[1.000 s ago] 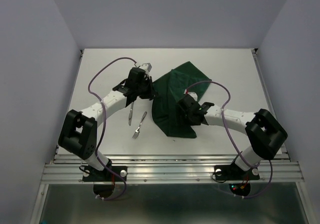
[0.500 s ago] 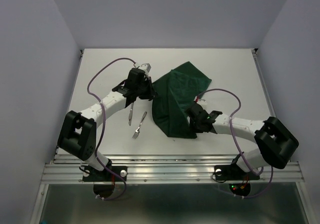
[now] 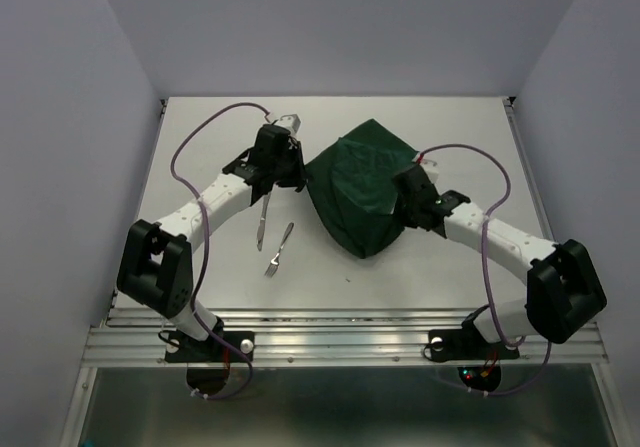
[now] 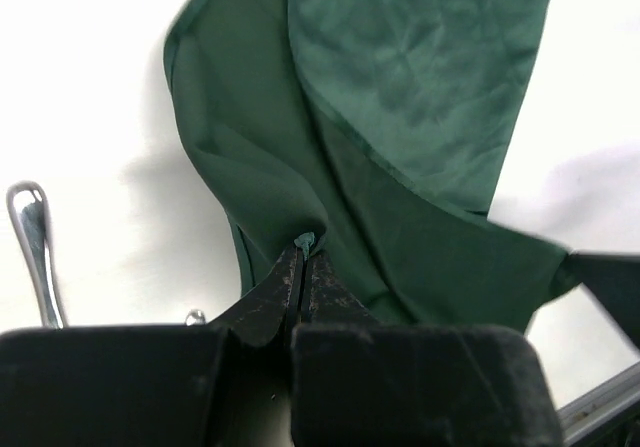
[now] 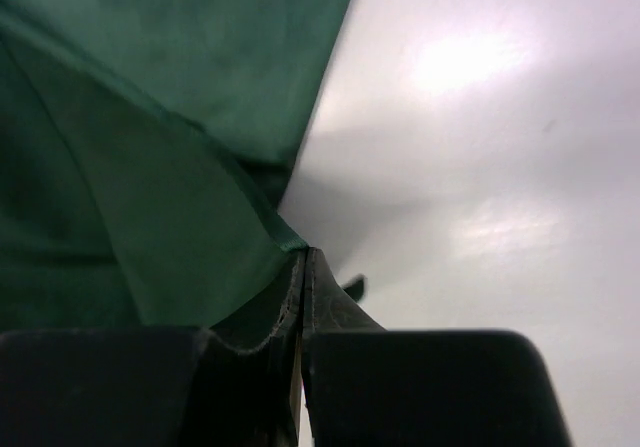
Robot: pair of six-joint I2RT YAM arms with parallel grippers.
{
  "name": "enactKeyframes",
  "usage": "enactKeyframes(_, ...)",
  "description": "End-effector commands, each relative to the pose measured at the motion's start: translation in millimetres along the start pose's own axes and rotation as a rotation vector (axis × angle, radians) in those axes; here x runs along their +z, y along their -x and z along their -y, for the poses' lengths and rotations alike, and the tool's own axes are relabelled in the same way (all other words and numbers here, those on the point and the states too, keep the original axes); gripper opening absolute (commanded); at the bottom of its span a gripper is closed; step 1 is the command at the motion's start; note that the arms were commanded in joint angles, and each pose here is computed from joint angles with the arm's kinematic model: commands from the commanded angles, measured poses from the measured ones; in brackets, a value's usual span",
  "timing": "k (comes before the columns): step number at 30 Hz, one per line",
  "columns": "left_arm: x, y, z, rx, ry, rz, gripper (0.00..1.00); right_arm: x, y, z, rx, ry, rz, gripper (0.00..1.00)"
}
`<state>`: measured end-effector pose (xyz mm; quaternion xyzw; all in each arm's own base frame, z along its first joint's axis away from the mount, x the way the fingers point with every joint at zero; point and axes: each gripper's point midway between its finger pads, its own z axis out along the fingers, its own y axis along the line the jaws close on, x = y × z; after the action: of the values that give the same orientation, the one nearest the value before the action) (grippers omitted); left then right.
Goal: Fold the napkin into a case and place the utensils inside
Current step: Flatten out the crumpled napkin at the center of the board.
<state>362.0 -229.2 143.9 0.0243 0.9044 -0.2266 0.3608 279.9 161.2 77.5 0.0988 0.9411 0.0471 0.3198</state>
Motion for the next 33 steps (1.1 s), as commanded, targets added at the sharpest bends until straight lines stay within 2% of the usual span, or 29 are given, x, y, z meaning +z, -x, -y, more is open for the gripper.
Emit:
enactKeyframes(1,-5,62,5,0.04,0.009,0.117,0.0,-9,117,8,0.057,-0.002,0.232,0.01)
enactKeyframes(2,-10,85,12,0.045,-0.005,0.161,0.0,-5,134,11,0.065,-0.011,0.25,0.01)
enactKeyframes(4,-4,108,11,0.044,-0.002,0.185,0.0,-6,175,16,0.091,-0.001,0.296,0.01)
enactKeyframes(5,-16,143,17,0.043,-0.015,0.243,0.0,-14,221,23,0.146,0.001,0.366,0.01)
enactKeyframes(7,-15,172,17,0.037,-0.016,0.273,0.0,-33,266,26,0.188,0.031,0.444,0.01)
enactKeyframes(8,-37,208,28,0.046,-0.034,0.346,0.0,-63,305,30,0.222,0.052,0.541,0.01)
enactKeyframes(11,-69,253,45,0.075,-0.054,0.452,0.0,-114,345,47,0.277,0.037,0.685,0.01)
enactKeyframes(13,-85,261,52,0.087,-0.076,0.493,0.0,-144,347,59,0.309,0.006,0.754,0.01)
enactKeyframes(14,-86,254,53,0.085,-0.093,0.488,0.0,-152,334,71,0.329,-0.027,0.765,0.01)
enactKeyframes(15,-86,254,53,0.079,-0.094,0.487,0.0,-135,322,74,0.319,-0.047,0.725,0.01)
enactKeyframes(16,-95,250,57,0.078,-0.117,0.494,0.0,-145,311,82,0.342,-0.055,0.742,0.01)
enactKeyframes(18,-71,212,48,0.062,-0.144,0.413,0.0,-131,281,93,0.354,-0.084,0.694,0.01)
enactKeyframes(19,-73,200,48,0.04,-0.165,0.399,0.0,-98,243,101,0.357,-0.114,0.602,0.01)
enactKeyframes(20,-50,164,38,0.022,-0.179,0.321,0.0,-96,224,105,0.371,-0.109,0.577,0.01)
enactKeyframes(21,-41,146,31,0.008,-0.181,0.286,0.0,-84,203,109,0.386,-0.117,0.529,0.01)
enactKeyframes(22,-39,134,32,-0.016,-0.201,0.276,0.0,-58,158,113,0.41,-0.124,0.41,0.01)
enactKeyframes(23,-20,94,17,-0.047,-0.18,0.19,0.0,-53,138,115,0.434,-0.122,0.368,0.01)
enactKeyframes(25,-13,66,21,-0.08,-0.225,0.146,0.0,-36,98,114,0.493,-0.101,0.261,0.01)
enactKeyframes(26,-3,33,11,-0.097,-0.207,0.085,0.0,-24,68,119,0.501,-0.117,0.197,0.01)
enactKeyframes(27,0,21,10,-0.102,-0.206,0.068,0.0,-21,57,119,0.517,-0.112,0.176,0.01)
enactKeyframes(28,2,11,11,-0.106,-0.209,0.054,0.0,-18,48,119,0.517,-0.106,0.151,0.04)
enactKeyframes(29,5,1,15,-0.101,-0.218,0.042,0.0,-16,41,121,0.516,-0.116,0.137,0.24)
enactKeyframes(31,12,-22,14,-0.105,-0.203,-0.005,0.0,-13,33,127,0.511,-0.143,0.133,0.45)
enactKeyframes(33,15,-29,15,-0.106,-0.201,-0.023,0.0,-15,36,130,0.507,-0.152,0.15,0.57)
